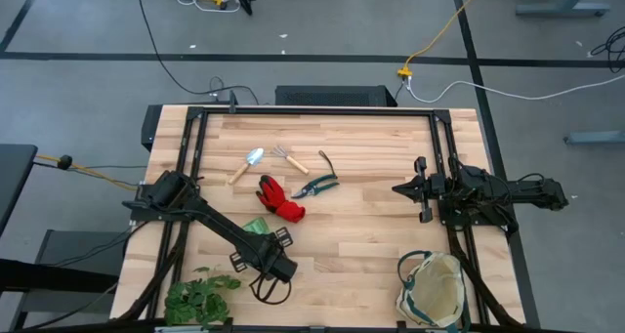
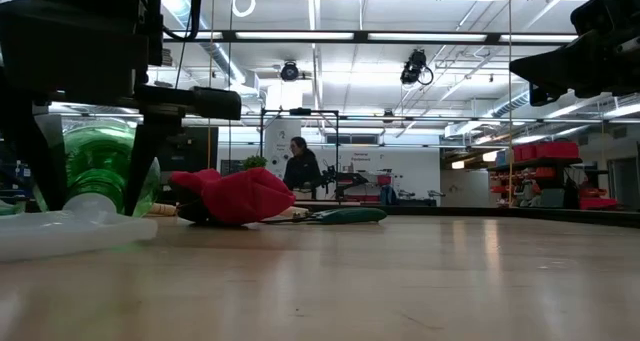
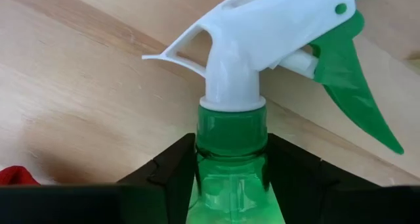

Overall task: Pick & Place Garden tools in Gardening bag
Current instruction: Put the green spray into the gardening bag

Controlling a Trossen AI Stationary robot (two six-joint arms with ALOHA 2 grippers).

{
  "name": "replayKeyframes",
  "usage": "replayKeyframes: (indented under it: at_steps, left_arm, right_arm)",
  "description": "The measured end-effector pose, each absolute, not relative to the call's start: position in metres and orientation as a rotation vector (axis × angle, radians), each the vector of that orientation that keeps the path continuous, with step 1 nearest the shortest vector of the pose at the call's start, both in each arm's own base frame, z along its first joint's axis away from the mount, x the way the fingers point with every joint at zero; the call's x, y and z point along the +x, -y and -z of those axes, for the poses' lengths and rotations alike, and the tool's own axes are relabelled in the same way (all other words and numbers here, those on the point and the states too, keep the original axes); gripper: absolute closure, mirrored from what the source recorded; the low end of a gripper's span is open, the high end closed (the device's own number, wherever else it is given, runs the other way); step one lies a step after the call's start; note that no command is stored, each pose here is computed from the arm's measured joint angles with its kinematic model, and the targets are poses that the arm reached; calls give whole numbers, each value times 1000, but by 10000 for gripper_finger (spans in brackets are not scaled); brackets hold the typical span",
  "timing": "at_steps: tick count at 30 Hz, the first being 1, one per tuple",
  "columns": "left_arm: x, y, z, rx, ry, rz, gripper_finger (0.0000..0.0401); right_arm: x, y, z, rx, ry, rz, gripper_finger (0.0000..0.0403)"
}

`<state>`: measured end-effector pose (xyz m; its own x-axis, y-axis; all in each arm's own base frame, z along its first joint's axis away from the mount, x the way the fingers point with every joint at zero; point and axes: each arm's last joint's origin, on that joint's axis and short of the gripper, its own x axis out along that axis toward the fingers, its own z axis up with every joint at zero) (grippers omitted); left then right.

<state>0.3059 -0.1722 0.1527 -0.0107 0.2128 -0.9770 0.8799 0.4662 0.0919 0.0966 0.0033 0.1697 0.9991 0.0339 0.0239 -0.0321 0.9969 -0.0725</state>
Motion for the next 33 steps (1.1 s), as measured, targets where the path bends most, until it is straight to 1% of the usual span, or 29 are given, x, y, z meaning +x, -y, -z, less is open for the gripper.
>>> replayKeyframes:
  at_steps: [3, 11, 15, 33]
  left_arm:
    - [306, 172, -153, 996, -1522, 699, 235]
    - [305, 172, -153, 997, -1528, 700, 227]
    - [305, 172, -153, 996, -1529, 700, 235]
    - [302, 170, -154, 1001, -1574, 702, 235]
  right_arm:
    - [97, -3, -170, -72, 25, -33, 401]
    - [97, -3, -170, -72, 25, -33, 401]
    - [97, -3, -170, -72, 25, -33, 401]
    - [97, -3, -170, -72, 25, -33, 401]
